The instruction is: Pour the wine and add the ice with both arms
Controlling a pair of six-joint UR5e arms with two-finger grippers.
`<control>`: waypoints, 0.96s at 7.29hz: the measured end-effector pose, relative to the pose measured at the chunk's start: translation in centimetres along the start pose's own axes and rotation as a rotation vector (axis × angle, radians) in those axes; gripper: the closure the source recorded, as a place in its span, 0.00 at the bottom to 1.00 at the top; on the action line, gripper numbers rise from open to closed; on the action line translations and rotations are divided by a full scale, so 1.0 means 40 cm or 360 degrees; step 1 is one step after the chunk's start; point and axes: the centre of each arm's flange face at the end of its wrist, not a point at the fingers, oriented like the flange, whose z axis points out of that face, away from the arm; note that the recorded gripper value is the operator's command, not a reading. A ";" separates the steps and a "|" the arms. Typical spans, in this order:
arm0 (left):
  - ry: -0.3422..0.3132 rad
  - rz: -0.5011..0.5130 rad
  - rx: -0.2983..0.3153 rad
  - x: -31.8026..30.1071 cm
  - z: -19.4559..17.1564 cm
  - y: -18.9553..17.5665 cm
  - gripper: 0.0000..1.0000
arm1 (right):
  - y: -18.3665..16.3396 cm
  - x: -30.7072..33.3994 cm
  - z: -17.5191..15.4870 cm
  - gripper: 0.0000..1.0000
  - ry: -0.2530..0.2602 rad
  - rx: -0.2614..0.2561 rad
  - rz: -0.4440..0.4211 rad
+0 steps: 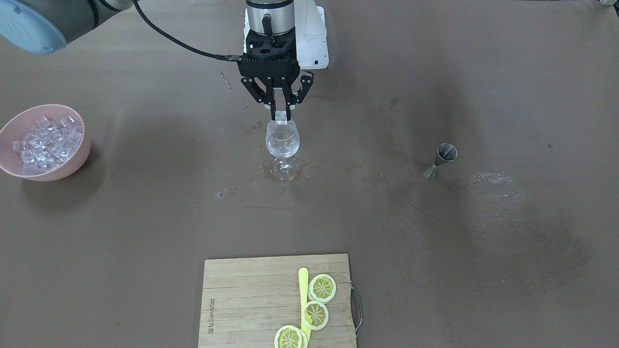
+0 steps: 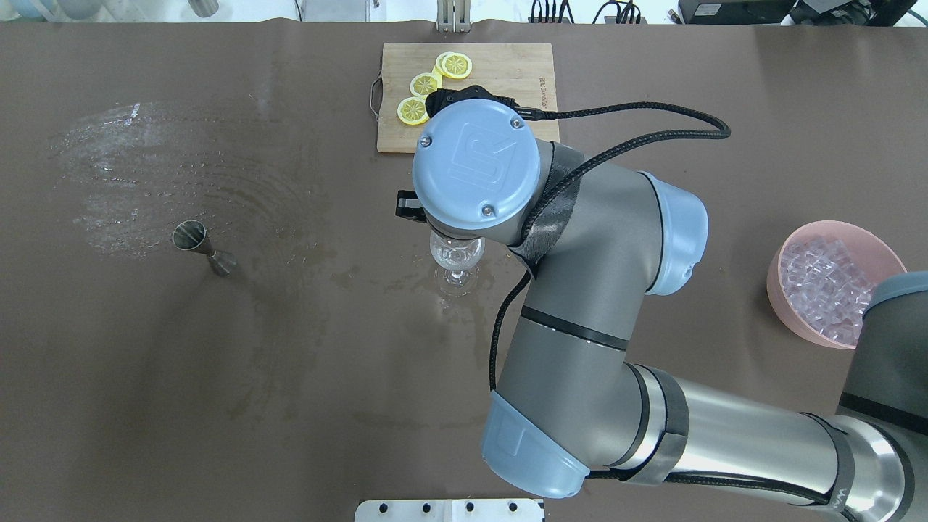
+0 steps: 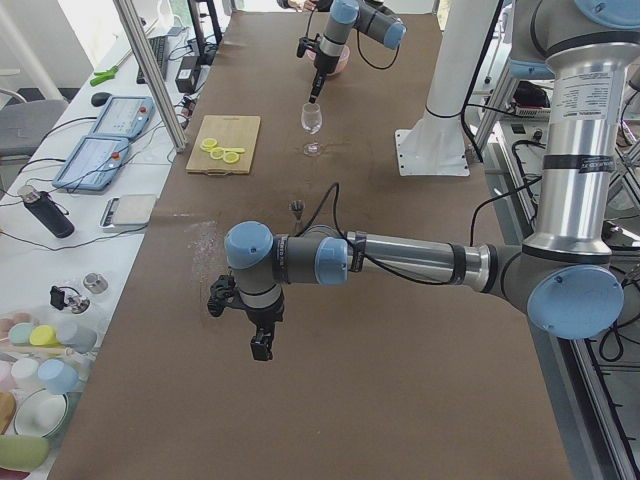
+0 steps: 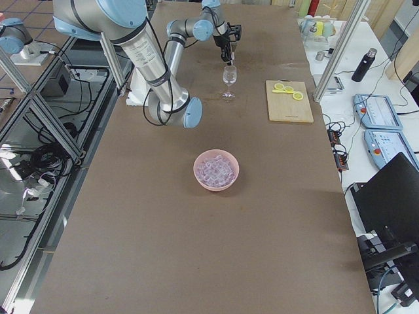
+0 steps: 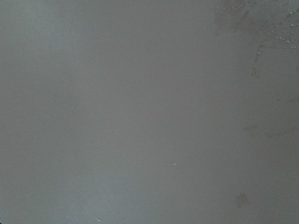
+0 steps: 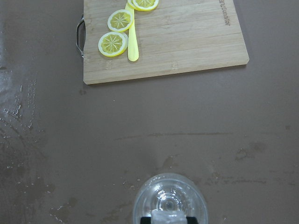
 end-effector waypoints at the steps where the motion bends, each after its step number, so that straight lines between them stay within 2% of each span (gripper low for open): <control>1: 0.0000 0.0002 0.0002 0.000 0.000 0.000 0.02 | -0.001 -0.003 -0.001 0.16 -0.0022 0.0005 0.0003; 3: 0.0000 0.0002 0.0003 0.000 0.000 -0.001 0.02 | -0.001 -0.005 -0.001 0.15 -0.0041 0.0009 -0.0001; 4: 0.0000 0.0002 0.0003 0.000 0.001 -0.001 0.02 | -0.001 -0.005 0.000 0.06 -0.0042 0.0009 -0.0004; 5: 0.0000 0.0002 0.0003 0.000 0.001 -0.001 0.02 | -0.001 -0.005 0.001 0.01 -0.0042 0.0009 -0.0006; 7: 0.0000 0.0000 0.0001 -0.002 0.002 0.002 0.02 | -0.001 -0.003 0.001 0.00 -0.0041 0.0003 -0.0010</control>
